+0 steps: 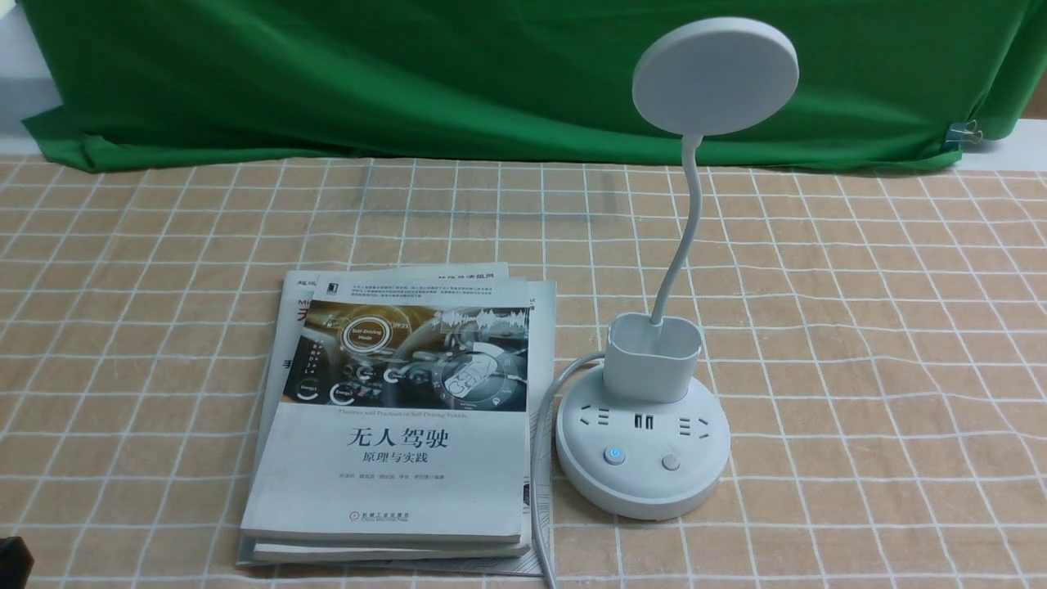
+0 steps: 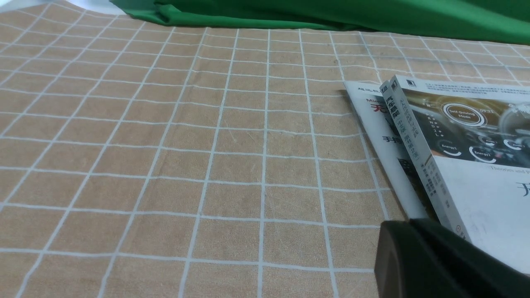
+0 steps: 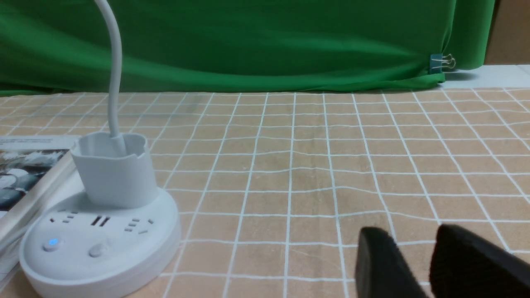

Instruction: Turn off the desk lamp on the light coffee tablecloth by hand.

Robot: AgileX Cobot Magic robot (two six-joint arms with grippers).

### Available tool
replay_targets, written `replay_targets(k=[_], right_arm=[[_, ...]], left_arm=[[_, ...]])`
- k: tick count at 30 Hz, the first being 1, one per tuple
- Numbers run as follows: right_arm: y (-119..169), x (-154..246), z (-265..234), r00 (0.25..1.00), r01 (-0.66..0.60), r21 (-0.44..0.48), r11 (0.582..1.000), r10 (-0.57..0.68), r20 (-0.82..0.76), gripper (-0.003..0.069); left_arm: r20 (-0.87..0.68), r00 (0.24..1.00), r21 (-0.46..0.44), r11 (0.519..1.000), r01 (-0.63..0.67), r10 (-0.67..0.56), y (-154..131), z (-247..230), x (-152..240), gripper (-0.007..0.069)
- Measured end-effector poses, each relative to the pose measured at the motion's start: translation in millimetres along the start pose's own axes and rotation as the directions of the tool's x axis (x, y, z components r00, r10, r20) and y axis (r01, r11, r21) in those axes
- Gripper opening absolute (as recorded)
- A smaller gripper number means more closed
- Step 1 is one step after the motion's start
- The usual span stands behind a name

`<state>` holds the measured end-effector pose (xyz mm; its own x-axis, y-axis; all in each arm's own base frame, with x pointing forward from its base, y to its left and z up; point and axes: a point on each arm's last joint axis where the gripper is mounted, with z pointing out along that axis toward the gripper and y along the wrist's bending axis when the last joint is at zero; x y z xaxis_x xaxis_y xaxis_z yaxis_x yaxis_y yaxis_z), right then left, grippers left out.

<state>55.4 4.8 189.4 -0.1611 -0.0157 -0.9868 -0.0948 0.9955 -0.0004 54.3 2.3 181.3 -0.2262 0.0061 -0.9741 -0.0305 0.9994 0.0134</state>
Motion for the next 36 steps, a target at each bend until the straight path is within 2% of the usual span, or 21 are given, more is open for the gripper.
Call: replay_targets(k=[11,36], right_arm=[[0.0,0.1,0.0,1.0,-0.001,0.0,1.0,0.001,-0.001,0.0237],[0.0,0.1,0.0,1.0,-0.001,0.001,1.0,0.001,-0.001,0.0241]], left_arm=[[0.0,1.0,0.0,1.0,0.0,0.0,0.0,0.0,0.0,0.0005],[0.0,1.0,0.0,1.0,0.001,-0.001,0.0,0.0,0.0,0.0005]])
